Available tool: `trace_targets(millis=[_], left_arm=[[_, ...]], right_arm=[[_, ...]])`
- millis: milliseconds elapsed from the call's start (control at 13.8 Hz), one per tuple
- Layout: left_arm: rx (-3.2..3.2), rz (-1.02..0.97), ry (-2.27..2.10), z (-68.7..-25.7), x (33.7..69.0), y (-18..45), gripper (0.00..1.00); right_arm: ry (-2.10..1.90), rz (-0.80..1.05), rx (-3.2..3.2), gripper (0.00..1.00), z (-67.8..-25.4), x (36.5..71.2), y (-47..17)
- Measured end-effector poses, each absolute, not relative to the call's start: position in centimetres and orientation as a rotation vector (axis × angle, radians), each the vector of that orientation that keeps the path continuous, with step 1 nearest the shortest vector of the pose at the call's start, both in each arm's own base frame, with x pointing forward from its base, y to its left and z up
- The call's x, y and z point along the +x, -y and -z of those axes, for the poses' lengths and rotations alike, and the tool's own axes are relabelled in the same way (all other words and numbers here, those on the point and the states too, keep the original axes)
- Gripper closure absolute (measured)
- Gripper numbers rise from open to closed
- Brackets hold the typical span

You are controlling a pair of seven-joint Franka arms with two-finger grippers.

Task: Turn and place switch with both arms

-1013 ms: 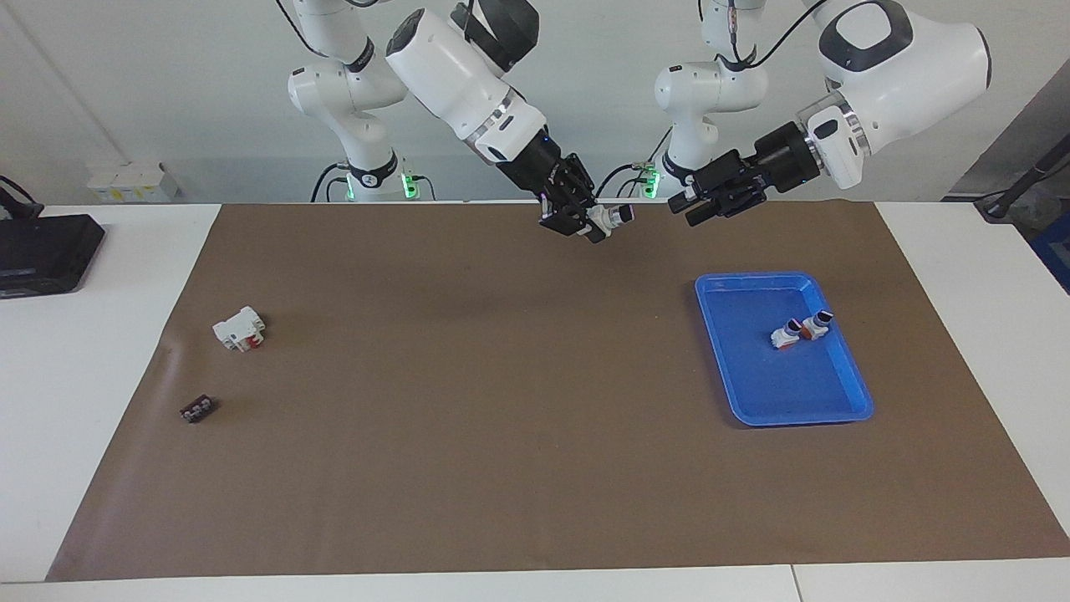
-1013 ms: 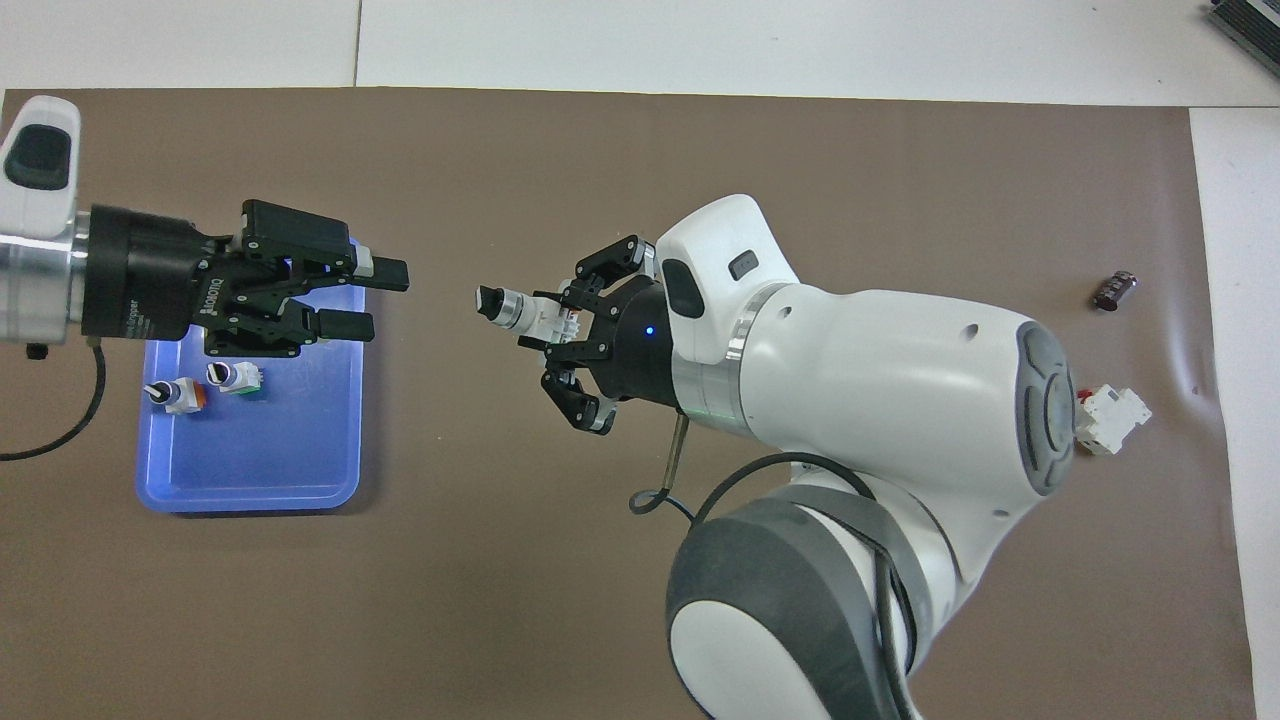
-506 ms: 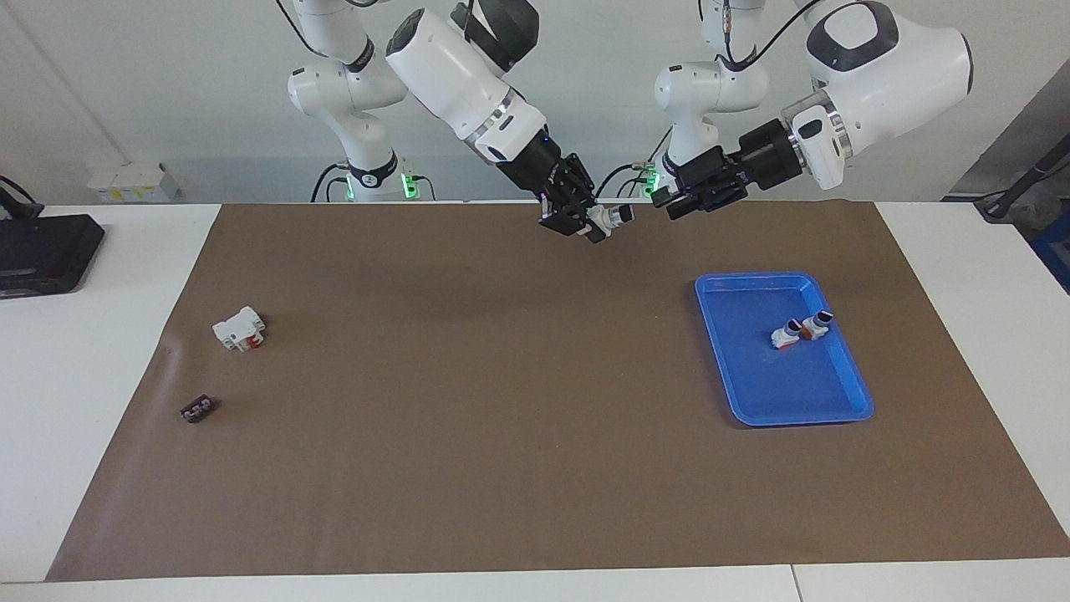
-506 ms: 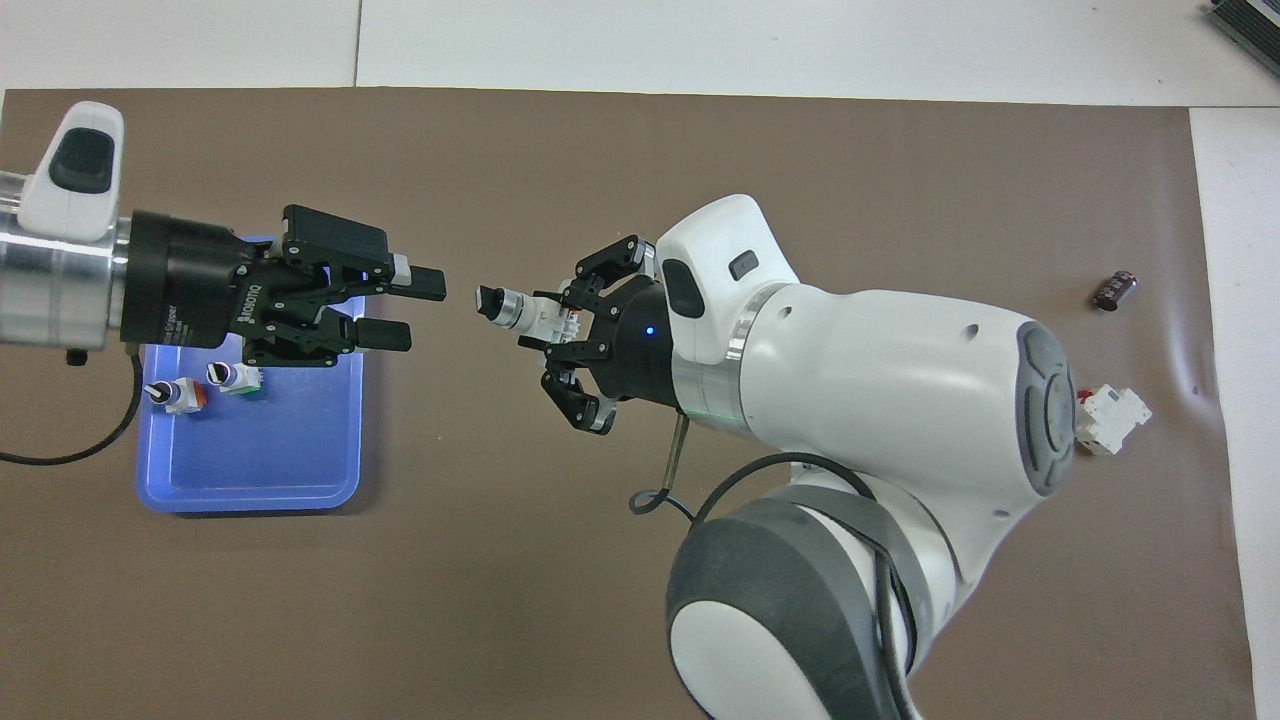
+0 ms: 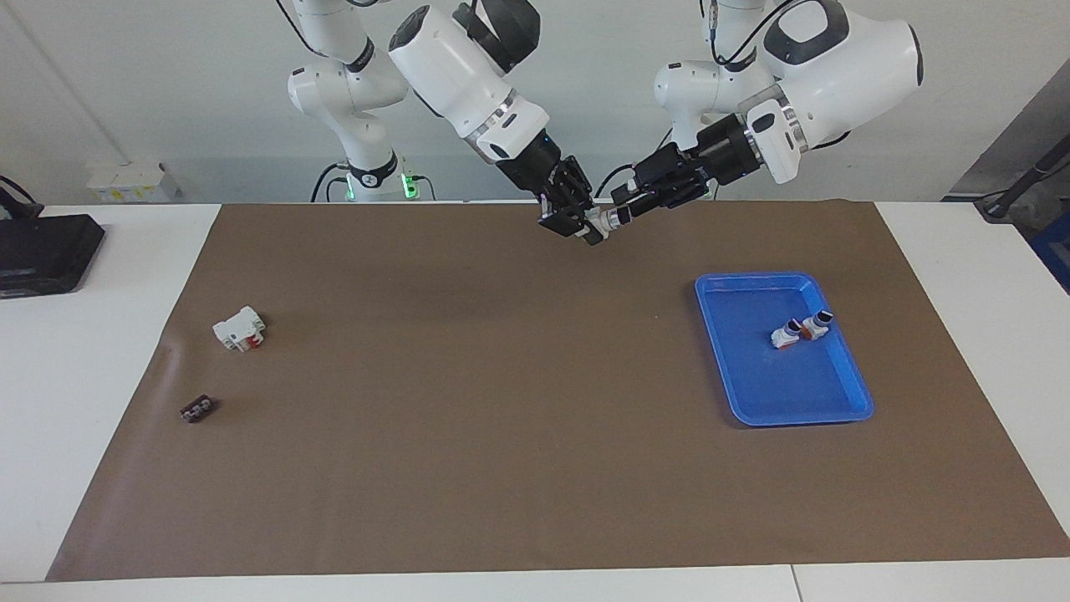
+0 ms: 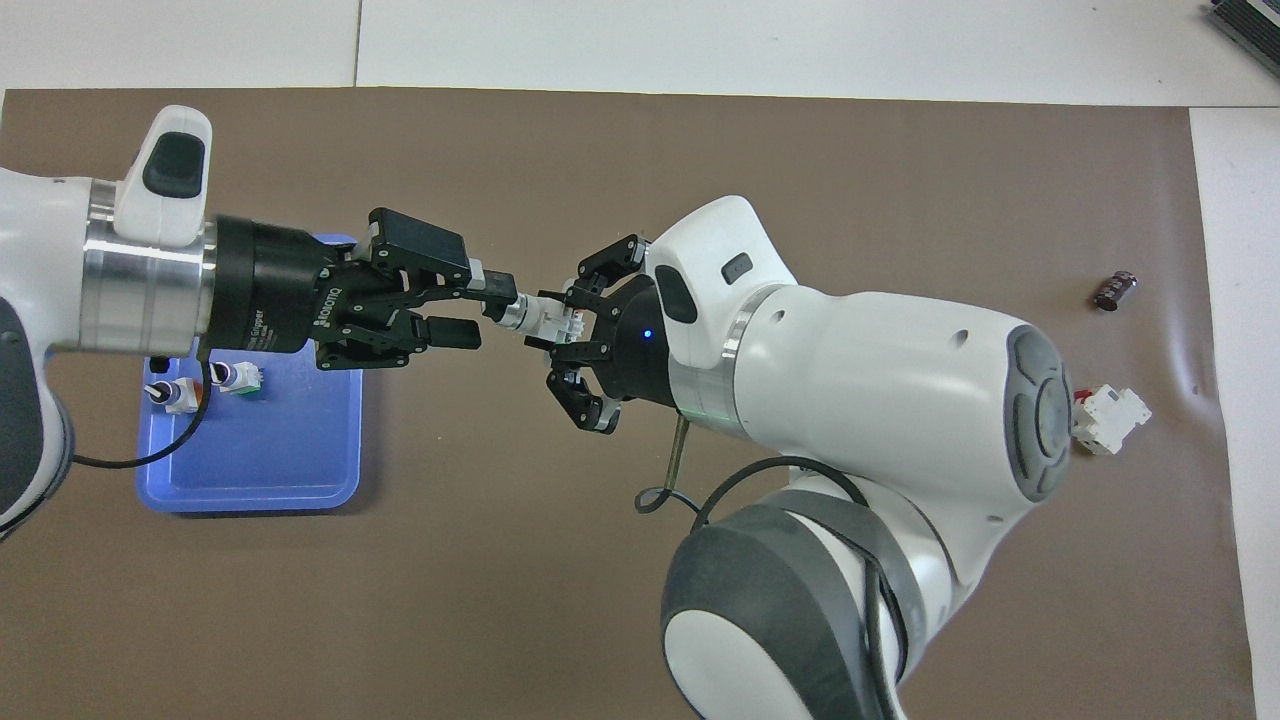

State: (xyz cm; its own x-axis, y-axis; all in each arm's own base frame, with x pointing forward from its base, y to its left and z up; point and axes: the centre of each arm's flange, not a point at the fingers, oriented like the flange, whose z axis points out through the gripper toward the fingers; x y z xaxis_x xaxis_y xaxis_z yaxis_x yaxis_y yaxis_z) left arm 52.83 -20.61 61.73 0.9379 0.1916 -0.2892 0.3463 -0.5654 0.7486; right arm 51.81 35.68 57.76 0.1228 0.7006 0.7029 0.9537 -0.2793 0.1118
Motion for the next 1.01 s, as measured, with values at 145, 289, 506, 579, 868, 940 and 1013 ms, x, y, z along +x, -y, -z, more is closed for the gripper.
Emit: trace_targets(millis=[145,289,506,579,868,940,1013], left_arm=[[2.186,0.218,-0.383,-61.7,52.9,20.5,0.43],[2.187,0.224,-0.387,-61.3,52.9,20.5,0.50],[2.188,0.229,-0.400,-60.7,52.9,20.4,0.61],[2.189,0.231,-0.402,-60.5,52.9,20.4,0.61],[2.187,0.229,-0.404,-60.5,52.8,20.4,0.73],[2.187,0.227,-0.405,-60.6,52.8,20.3,0.78],[2.188,0.229,-0.405,-60.5,52.7,20.4,0.78]], right_arm=[[1.605,0.948,-2.041,0.67,-57.8,51.8,-35.7],[1.606,0.948,-2.041,0.67,-57.8,51.8,-35.7],[1.606,0.948,-2.041,0.67,-57.7,51.8,-35.7],[1.606,0.946,-2.042,0.67,-57.7,51.8,-35.7],[1.606,0.936,-2.045,0.67,-57.3,51.7,-35.8],[1.603,0.936,-2.049,0.67,-57.3,51.8,-35.7],[1.603,0.937,-2.049,0.67,-57.3,51.8,-35.6]])
